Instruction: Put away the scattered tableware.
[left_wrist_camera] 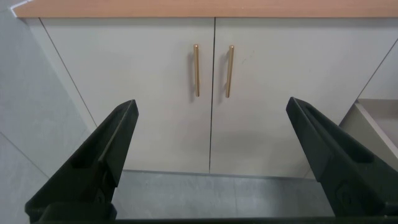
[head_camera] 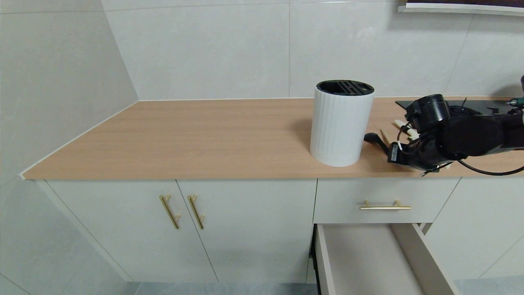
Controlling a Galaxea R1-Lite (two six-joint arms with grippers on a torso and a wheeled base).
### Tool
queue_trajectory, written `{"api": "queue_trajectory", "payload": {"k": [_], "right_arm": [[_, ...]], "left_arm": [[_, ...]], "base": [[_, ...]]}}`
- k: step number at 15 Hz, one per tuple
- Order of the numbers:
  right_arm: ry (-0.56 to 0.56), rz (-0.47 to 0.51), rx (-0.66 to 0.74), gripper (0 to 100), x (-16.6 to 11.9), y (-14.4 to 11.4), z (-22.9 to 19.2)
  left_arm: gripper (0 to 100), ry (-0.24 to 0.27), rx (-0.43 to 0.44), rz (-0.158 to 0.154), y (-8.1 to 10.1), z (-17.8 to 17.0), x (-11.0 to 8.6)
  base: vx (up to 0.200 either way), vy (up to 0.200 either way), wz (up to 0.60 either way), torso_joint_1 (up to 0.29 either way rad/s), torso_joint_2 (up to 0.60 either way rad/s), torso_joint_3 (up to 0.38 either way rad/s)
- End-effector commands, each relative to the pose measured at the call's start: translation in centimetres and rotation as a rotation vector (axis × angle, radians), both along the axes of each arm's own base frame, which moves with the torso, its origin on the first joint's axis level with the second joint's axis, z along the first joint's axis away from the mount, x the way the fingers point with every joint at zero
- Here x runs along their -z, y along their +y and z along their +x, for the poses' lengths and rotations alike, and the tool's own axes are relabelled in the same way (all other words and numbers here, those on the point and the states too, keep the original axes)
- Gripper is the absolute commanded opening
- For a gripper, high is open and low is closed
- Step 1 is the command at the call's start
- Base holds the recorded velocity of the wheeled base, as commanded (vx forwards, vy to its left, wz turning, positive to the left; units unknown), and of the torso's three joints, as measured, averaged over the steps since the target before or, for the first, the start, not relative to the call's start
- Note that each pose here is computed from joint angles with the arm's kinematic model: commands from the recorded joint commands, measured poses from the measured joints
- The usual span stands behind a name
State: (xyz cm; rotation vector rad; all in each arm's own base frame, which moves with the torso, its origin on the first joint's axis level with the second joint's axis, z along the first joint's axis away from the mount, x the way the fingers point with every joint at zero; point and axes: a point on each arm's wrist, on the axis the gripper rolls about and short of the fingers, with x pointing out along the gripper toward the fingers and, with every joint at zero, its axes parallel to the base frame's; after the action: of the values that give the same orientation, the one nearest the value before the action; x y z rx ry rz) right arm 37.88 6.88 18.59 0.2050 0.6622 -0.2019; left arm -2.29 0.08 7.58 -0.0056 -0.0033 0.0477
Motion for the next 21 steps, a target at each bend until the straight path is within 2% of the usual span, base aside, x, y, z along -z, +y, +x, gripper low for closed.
{"api": "queue_trajectory", "payload": {"k": [1, 4, 8, 9, 10, 11, 12, 14, 17, 20, 21], "right_arm": [[-0.021, 0.003, 0.001, 0, -0.9, -0.1, -0.5], [-0.086, 0.017, 0.0, 0, -3.7, -0.6, -3.0], [-0.163, 0.046, -0.05, 0, -7.4, -1.9, -10.5], [-0.167, 0.047, -0.052, 0, -7.5, -1.9, -10.7], [-0.174, 0.107, -0.137, 0, -8.5, -2.6, -15.2], [-0.175, 0.128, -0.17, 0, -8.7, -2.8, -16.6], [-0.189, 0.167, -0.249, 0, -9.1, -3.3, -19.8], [-0.203, 0.18, -0.305, 0, -9.5, -3.9, -23.6], [-0.06, 0.209, -0.349, 0, -9.2, -4.4, -26.9], [0.124, 0.236, -0.376, 0, -9.5, -4.2, -26.9], [0.234, 0.221, -0.418, 0, -8.9, -3.8, -26.6]], "left_arm": [[100, 0.0, -0.001, 0.001, 0.0, 0.0, 0.0], [100, 0.0, -0.001, -0.001, 0.0, 0.0, 0.0], [100, 0.0, 0.0, -0.001, 0.0, 0.0, 0.0], [100, 0.0, 0.0, 0.001, 0.0, 0.0, 0.0], [100, 0.0, 0.0, -0.001, 0.0, 0.0, 0.0], [100, 0.0, -0.001, -0.001, 0.0, 0.0, 0.0], [100, 0.0, 0.0, -0.001, 0.0, 0.0, 0.0], [100, 0.0, 0.0, -0.001, 0.0, 0.0, 0.0], [100, 0.002, 0.0, -0.001, 0.0, 0.0, 0.0], [100, 0.0, 0.0, 0.001, 0.0, 0.0, 0.0], [100, 0.0, -0.001, -0.001, 0.0, 0.0, 0.0]], "base": [[0.0, 0.0, 0.0, 0.0, 0.0, 0.0], [0.0, 0.0, 0.0, 0.0, 0.0, 0.0], [0.0, 0.0, 0.0, 0.0, 0.0, 0.0], [0.0, 0.0, 0.0, 0.0, 0.0, 0.0], [0.0, 0.0, 0.0, 0.0, 0.0, 0.0], [0.0, 0.0, 0.0, 0.0, 0.0, 0.0], [0.0, 0.0, 0.0, 0.0, 0.0, 0.0], [0.0, 0.0, 0.0, 0.0, 0.0, 0.0], [0.0, 0.0, 0.0, 0.0, 0.0, 0.0], [0.0, 0.0, 0.0, 0.0, 0.0, 0.0], [0.0, 0.0, 0.0, 0.0, 0.0, 0.0]]}}
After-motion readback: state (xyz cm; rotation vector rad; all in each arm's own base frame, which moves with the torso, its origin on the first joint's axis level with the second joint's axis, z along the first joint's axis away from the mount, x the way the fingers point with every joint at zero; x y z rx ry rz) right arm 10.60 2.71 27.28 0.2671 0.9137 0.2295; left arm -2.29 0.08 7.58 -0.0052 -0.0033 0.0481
